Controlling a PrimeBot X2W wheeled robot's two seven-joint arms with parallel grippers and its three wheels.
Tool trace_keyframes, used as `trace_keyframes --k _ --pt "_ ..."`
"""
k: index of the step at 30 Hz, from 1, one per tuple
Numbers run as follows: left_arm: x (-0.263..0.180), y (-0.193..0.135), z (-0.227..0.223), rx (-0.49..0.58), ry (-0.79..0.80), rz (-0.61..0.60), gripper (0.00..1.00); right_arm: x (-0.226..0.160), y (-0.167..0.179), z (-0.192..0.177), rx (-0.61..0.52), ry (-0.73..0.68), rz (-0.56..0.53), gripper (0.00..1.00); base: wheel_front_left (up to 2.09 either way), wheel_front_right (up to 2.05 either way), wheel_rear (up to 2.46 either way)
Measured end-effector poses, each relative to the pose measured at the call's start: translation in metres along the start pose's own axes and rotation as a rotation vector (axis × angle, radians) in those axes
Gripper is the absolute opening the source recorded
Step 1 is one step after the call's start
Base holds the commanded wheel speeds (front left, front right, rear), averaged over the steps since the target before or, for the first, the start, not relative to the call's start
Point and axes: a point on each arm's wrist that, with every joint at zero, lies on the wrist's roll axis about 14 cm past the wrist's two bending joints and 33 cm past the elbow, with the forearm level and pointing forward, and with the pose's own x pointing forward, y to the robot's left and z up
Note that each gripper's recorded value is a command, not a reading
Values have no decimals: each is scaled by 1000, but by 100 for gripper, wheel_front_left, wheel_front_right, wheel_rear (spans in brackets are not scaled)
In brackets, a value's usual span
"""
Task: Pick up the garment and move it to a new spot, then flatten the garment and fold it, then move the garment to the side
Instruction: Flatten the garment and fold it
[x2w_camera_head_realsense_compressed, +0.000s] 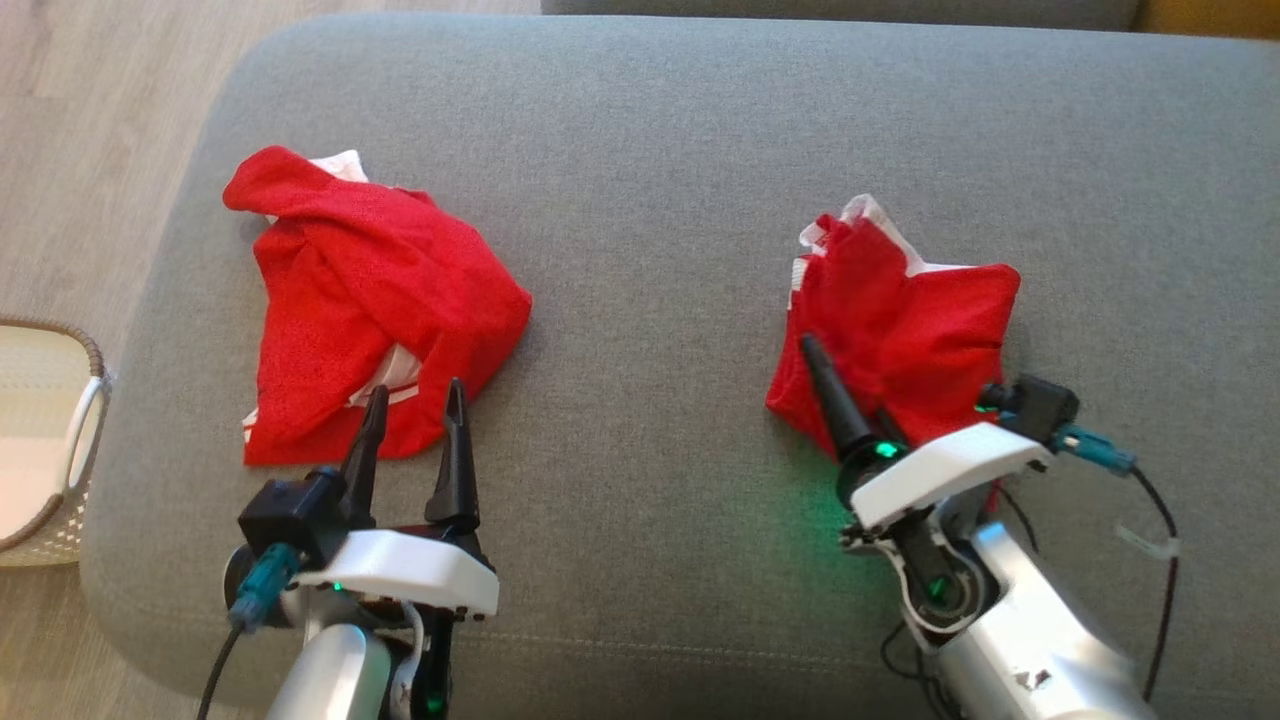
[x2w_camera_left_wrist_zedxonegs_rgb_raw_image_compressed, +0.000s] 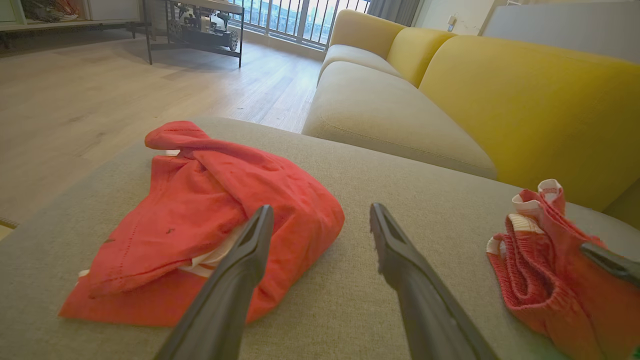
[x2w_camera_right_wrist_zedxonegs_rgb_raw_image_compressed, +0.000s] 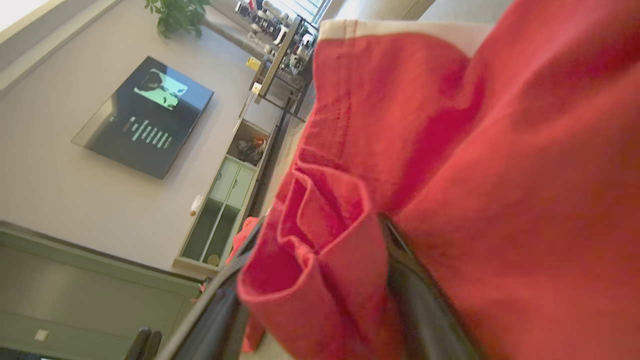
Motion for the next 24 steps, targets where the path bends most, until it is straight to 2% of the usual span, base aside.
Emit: trace_keyframes --k 4,13,19,24 --pt "0 0 -1 1 4 -1 100 0 9 -13 -30 46 31 100 0 0 0" --pt "-1 1 -3 2 9 3 100 -4 6 -39 -46 151 25 100 0 0 0" --pt "-2 -1 -1 2 3 -3 100 -9 -3 -42 -49 163 -6 100 0 0 0" --pt "-2 -4 3 -1 -10 -13 100 -8 2 -26 -74 100 4 100 0 0 0"
